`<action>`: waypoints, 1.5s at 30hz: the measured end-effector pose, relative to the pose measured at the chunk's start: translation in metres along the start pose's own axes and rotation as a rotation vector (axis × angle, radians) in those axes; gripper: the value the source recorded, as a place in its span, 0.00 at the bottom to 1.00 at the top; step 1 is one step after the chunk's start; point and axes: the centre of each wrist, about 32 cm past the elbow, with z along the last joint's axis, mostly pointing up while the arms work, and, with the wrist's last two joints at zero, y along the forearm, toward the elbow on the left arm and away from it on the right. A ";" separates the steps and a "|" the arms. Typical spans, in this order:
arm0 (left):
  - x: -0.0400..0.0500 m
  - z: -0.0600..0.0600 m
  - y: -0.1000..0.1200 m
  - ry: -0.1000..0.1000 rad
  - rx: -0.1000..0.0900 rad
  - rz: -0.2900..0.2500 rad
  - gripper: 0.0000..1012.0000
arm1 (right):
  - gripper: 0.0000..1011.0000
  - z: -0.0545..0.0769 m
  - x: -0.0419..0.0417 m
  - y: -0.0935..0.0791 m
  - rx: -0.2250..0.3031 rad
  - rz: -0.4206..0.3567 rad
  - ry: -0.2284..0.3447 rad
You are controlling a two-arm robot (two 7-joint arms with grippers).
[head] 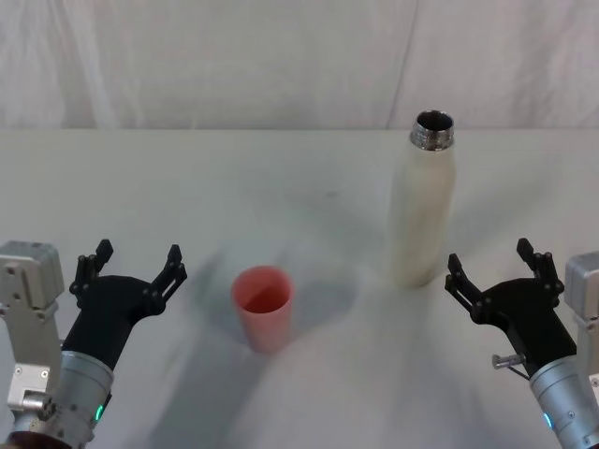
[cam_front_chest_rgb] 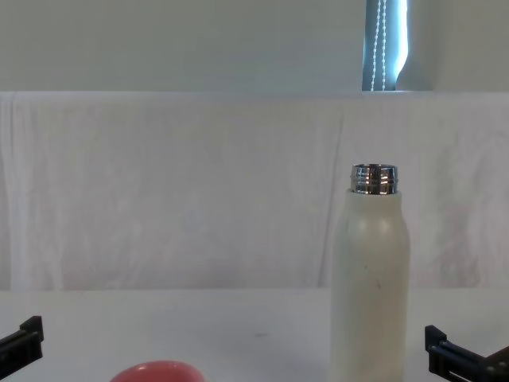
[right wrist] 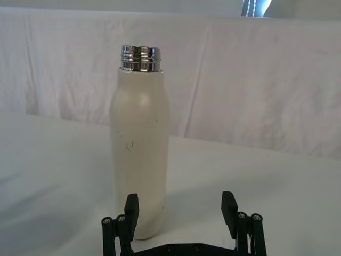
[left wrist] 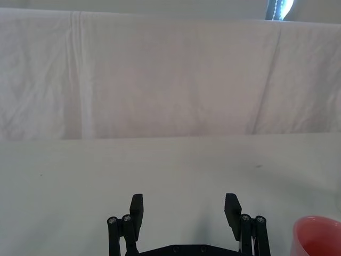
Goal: Grasp the thermos with one hand and pour water into the cup lid.
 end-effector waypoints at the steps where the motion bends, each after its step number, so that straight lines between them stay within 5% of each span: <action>1: 0.0000 0.000 0.000 0.000 0.000 0.000 0.99 | 0.99 0.000 0.0000 0.000 0.000 0.000 0.000; 45: 0.0000 0.000 0.000 0.000 0.000 0.000 0.99 | 0.99 0.000 0.0000 0.000 0.000 0.000 0.000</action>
